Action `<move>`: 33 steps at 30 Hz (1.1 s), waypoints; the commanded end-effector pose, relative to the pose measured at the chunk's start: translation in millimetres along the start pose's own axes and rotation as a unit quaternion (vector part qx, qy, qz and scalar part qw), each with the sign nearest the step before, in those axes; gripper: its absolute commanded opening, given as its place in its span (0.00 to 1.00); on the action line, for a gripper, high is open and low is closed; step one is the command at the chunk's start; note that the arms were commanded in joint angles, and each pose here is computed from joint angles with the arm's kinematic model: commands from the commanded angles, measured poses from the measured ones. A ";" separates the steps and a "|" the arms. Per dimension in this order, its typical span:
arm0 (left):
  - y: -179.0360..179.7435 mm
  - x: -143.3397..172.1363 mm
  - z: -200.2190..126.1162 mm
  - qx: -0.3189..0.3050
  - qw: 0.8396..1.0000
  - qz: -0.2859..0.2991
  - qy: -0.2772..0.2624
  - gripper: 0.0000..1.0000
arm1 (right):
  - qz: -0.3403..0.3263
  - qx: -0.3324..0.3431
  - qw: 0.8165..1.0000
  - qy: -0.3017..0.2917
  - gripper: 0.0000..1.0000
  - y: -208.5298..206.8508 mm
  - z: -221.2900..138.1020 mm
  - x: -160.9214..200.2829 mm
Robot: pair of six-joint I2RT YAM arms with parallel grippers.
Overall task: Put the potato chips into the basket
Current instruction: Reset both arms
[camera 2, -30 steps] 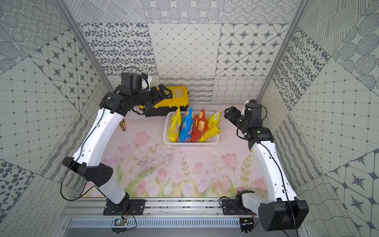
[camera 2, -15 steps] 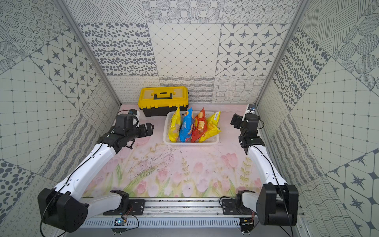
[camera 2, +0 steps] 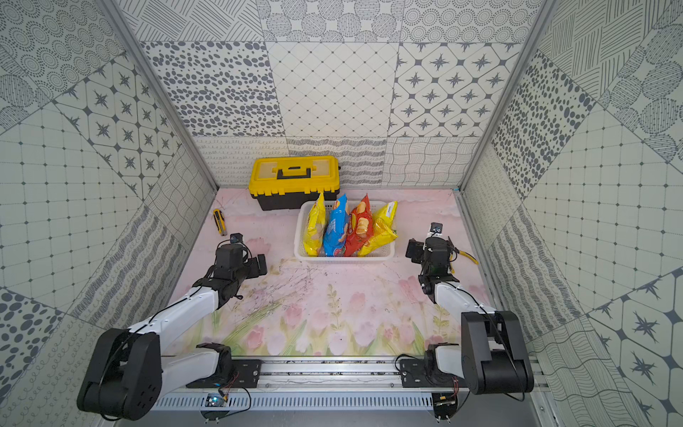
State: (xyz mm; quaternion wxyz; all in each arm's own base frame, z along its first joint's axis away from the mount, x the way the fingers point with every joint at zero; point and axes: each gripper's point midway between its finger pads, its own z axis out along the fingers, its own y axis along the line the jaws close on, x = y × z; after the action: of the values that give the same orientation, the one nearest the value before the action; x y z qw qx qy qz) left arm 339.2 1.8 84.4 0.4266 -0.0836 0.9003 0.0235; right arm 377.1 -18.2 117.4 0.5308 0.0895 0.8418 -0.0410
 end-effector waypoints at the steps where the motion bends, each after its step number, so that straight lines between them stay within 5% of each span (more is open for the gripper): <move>1: -11.0 -60.0 4.3 0.024 0.988 0.005 -0.154 1.00 | -0.011 -0.024 0.997 -0.077 0.97 10.1 2.8 -23.6; 16: -17.4 -27.9 39.8 0.041 0.986 0.035 -0.157 0.99 | -0.025 -0.039 0.996 -0.078 0.97 17.8 24.7 -0.4; 33: -13.3 -31.9 46.6 0.037 0.989 0.022 -0.143 1.00 | -0.025 -0.038 0.996 -0.077 0.97 17.6 24.9 0.7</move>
State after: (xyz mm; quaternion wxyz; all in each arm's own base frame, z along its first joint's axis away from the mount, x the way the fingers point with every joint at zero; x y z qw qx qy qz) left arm 388.3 -0.1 65.0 0.5265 -0.0491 0.8485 0.0203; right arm 394.3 -9.0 91.0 0.5723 0.0513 0.8177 -0.0340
